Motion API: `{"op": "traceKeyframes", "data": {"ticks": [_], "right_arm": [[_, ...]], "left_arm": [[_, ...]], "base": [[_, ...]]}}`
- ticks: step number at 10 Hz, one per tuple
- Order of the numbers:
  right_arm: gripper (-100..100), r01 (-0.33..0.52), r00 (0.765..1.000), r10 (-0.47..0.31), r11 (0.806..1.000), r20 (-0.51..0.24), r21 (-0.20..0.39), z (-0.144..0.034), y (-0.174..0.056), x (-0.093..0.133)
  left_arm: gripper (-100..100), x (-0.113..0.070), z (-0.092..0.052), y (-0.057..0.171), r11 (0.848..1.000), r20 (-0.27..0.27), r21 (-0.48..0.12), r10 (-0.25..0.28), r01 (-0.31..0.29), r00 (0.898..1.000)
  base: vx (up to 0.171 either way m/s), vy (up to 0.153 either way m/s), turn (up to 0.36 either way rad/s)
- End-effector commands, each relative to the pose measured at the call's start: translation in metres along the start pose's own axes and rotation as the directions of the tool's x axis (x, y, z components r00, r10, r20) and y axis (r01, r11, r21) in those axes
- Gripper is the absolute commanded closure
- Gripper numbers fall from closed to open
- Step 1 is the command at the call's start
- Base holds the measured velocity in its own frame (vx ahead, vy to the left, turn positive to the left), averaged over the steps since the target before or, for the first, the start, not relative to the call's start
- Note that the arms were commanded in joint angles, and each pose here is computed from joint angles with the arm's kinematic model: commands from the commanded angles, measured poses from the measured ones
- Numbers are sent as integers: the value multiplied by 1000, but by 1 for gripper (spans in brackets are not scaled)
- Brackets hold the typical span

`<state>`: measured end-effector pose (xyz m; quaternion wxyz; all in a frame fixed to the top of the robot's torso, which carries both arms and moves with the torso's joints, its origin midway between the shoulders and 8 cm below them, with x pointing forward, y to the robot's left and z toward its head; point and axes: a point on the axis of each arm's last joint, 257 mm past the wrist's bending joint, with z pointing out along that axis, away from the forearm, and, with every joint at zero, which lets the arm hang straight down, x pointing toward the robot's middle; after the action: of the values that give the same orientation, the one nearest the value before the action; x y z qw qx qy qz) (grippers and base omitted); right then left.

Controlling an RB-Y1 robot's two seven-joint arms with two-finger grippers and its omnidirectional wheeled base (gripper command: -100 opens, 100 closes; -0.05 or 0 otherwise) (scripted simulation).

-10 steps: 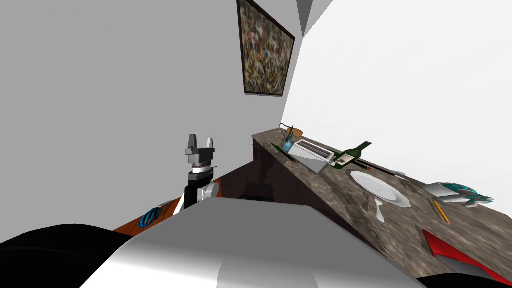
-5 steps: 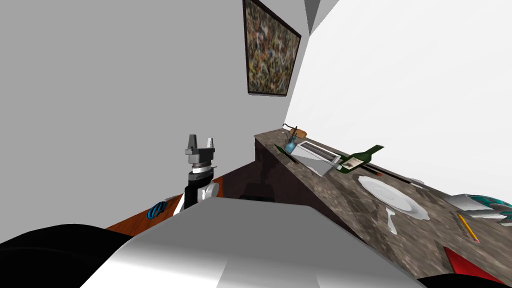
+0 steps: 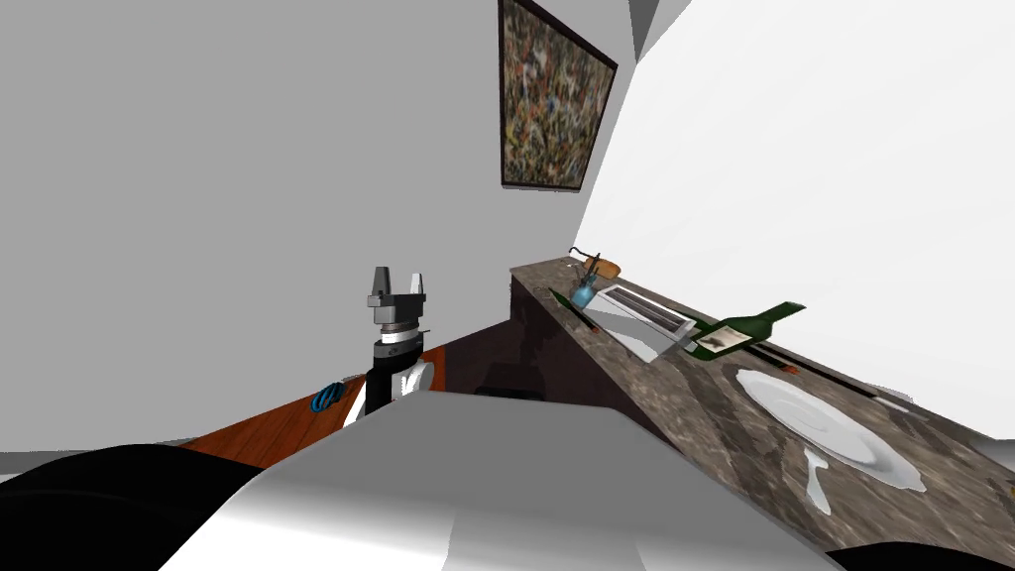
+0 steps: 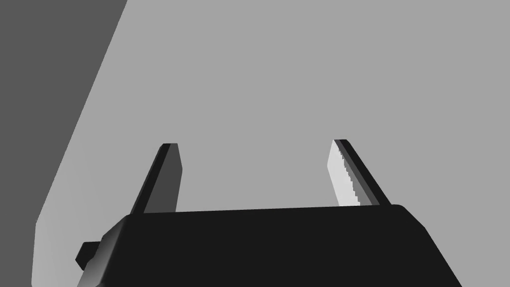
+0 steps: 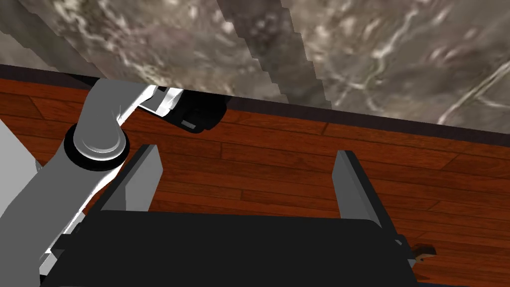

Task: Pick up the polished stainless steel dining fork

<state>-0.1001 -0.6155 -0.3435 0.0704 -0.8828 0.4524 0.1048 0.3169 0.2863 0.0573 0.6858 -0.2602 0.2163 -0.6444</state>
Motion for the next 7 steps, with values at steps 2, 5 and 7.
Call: {"op": "traceKeyframes", "data": {"ticks": [2, 5, 7], "right_arm": [[-100, -71, 997, 73, 997, -39, 31, -14, -5, 15], [-100, -166, 979, 177, 980, -97, 113, -31, -21, 42], [-100, -201, 968, 220, 967, -119, 157, -38, -29, 54]], "left_arm": [[0, 0, 0, 0, 1000, 0, 0, 0, 0, 1000], [0, 0, 0, 0, 1000, 0, 0, 0, 0, 1000], [0, 0, 0, 0, 1000, 0, 0, 0, 0, 1000]], "base": [[-3, -42, 93], [17, -106, 169], [24, -118, 90]]}}
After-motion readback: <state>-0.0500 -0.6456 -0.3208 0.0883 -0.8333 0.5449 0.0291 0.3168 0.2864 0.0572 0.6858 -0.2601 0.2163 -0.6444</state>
